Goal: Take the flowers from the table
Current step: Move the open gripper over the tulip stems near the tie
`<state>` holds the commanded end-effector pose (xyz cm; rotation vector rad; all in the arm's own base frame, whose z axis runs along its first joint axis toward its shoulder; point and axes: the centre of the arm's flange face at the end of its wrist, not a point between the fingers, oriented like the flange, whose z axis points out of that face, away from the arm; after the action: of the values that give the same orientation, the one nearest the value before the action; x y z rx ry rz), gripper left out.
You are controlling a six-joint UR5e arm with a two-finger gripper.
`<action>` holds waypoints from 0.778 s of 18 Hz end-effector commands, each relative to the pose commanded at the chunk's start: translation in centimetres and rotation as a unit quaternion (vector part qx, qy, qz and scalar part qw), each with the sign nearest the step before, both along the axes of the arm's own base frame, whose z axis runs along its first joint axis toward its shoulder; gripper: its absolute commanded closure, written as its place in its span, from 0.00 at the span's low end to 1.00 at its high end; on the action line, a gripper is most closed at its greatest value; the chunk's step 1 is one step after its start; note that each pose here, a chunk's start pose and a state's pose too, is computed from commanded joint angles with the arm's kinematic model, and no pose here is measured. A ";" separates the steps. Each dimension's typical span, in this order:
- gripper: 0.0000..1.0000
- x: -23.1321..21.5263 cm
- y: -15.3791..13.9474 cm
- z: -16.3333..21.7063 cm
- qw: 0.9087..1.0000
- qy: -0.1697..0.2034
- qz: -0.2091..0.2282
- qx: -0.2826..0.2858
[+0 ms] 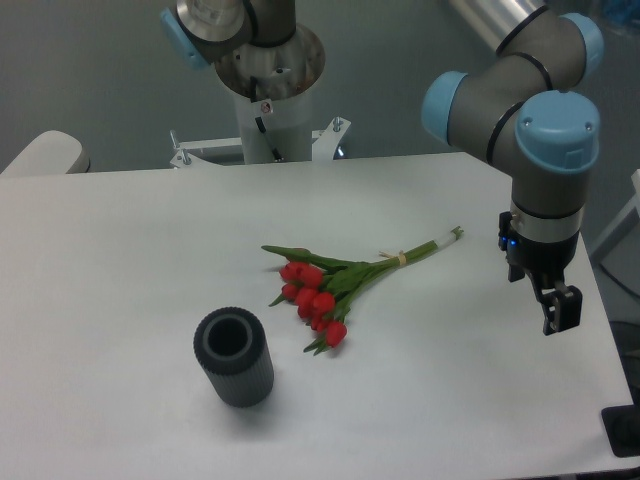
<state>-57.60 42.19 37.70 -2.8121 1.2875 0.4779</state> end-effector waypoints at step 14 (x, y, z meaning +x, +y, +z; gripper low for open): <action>0.00 6.3 1.1 -3.1 0.999 -0.038 0.012 -0.003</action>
<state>-51.33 43.28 34.55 -2.8244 1.2444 0.3656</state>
